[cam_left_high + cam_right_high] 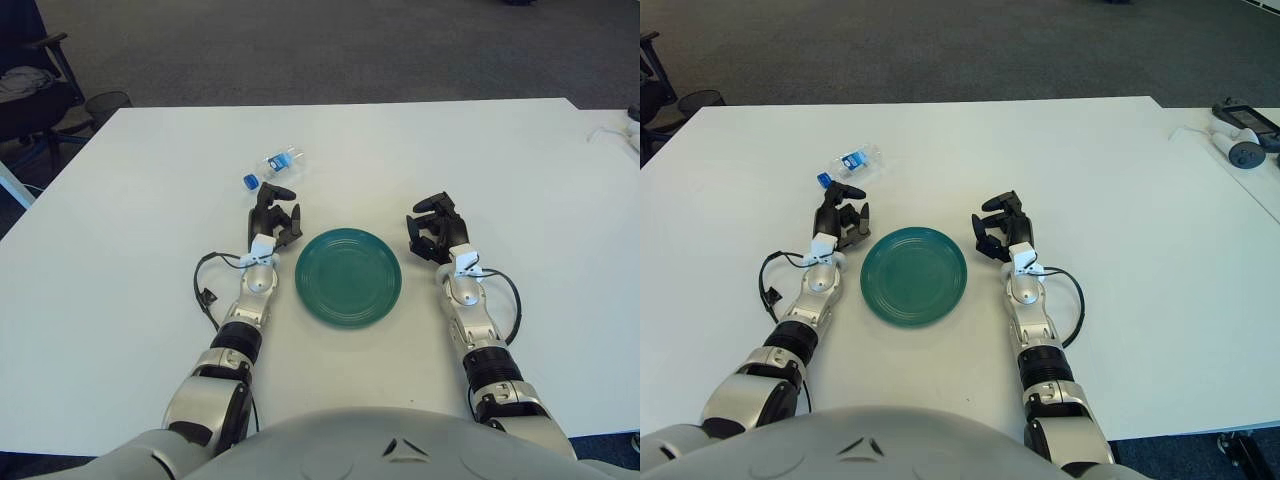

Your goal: Put the bottle into the plate.

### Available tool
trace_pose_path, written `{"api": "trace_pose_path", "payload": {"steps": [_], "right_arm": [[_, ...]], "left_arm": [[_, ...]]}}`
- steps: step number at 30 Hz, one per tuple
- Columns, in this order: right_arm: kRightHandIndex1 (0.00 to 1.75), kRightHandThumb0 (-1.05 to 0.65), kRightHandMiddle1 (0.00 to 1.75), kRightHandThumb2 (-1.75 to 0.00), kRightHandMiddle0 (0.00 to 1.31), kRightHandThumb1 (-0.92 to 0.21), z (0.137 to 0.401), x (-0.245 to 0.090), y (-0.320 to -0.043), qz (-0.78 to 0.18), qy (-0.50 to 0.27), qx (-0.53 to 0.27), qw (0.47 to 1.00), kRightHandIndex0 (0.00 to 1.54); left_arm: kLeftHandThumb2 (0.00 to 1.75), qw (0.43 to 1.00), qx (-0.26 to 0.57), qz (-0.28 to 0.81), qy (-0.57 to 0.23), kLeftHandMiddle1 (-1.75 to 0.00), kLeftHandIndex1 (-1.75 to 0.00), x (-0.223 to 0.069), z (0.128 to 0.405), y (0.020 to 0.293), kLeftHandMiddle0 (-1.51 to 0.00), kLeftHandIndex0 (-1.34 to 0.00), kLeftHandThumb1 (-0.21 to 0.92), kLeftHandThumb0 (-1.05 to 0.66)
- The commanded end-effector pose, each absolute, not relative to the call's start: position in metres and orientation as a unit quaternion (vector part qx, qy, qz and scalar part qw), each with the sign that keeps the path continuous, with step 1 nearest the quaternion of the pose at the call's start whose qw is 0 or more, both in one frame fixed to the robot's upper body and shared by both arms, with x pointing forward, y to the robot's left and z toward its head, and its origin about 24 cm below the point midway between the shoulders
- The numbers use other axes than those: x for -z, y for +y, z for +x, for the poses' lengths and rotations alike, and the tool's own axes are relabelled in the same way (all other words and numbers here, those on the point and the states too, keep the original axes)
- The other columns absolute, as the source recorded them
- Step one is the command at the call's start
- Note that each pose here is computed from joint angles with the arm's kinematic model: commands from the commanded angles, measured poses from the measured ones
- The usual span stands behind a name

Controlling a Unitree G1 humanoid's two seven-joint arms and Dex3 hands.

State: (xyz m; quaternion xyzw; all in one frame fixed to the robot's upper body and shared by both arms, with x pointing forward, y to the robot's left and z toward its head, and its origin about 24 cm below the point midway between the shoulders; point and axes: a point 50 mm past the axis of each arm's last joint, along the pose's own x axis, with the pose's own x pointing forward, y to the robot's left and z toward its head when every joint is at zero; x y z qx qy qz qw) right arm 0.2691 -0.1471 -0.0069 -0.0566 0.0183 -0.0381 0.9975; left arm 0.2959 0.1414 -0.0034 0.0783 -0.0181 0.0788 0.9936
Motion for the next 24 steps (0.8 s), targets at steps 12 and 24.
{"api": "trace_pose_path", "payload": {"steps": [12, 24], "right_arm": [[1.48, -0.01, 1.67, -0.8, 0.26, -0.65, 0.242, 0.062, -0.143, -0.045, 0.17, 0.021, 0.984, 0.52], [1.48, 0.0, 1.66, -0.81, 0.26, -0.64, 0.245, 0.062, -0.14, -0.034, 0.162, 0.02, 0.986, 0.54]], "left_arm": [[0.95, 0.901, -0.213, 0.215, -0.31, -1.75, -1.75, -0.134, 0.308, 0.224, -0.99, -0.4, 0.6, -0.4], [0.87, 0.828, -0.23, 0.28, -0.428, -1.75, -1.75, -0.195, 0.303, 0.215, -0.91, -0.36, 0.67, -0.39]]}}
